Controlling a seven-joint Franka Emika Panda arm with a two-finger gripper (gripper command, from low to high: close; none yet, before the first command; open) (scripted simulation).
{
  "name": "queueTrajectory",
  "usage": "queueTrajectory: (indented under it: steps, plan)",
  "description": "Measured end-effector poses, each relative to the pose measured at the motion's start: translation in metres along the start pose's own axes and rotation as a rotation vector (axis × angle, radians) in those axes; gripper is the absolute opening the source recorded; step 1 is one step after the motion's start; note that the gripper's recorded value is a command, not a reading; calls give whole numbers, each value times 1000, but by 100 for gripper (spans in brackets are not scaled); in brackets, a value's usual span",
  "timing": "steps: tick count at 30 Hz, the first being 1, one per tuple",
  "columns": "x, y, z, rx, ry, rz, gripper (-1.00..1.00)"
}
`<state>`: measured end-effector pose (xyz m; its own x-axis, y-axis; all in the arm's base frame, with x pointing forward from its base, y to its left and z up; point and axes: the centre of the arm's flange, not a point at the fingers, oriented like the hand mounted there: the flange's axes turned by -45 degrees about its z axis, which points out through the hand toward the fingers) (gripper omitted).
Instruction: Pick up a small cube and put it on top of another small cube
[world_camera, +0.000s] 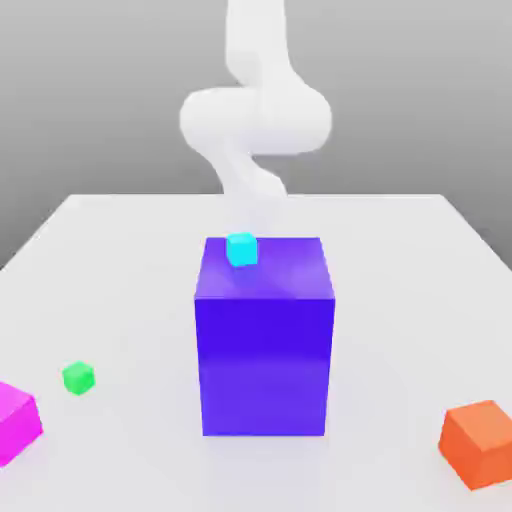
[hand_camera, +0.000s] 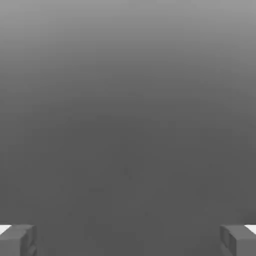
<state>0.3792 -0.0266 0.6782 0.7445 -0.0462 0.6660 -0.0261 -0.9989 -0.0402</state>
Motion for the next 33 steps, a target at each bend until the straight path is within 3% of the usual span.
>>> queueTrajectory:
  steps: [13, 27, 32, 33]
  plan:
    - [-66, 153, 219, -16, -336, 194, 0]
    - [-266, 312, 344, -176, -672, 392, 0]
    - [-323, 328, 387, -199, -706, 405, 0]
    - [-330, 329, 394, -199, -707, 407, -100]
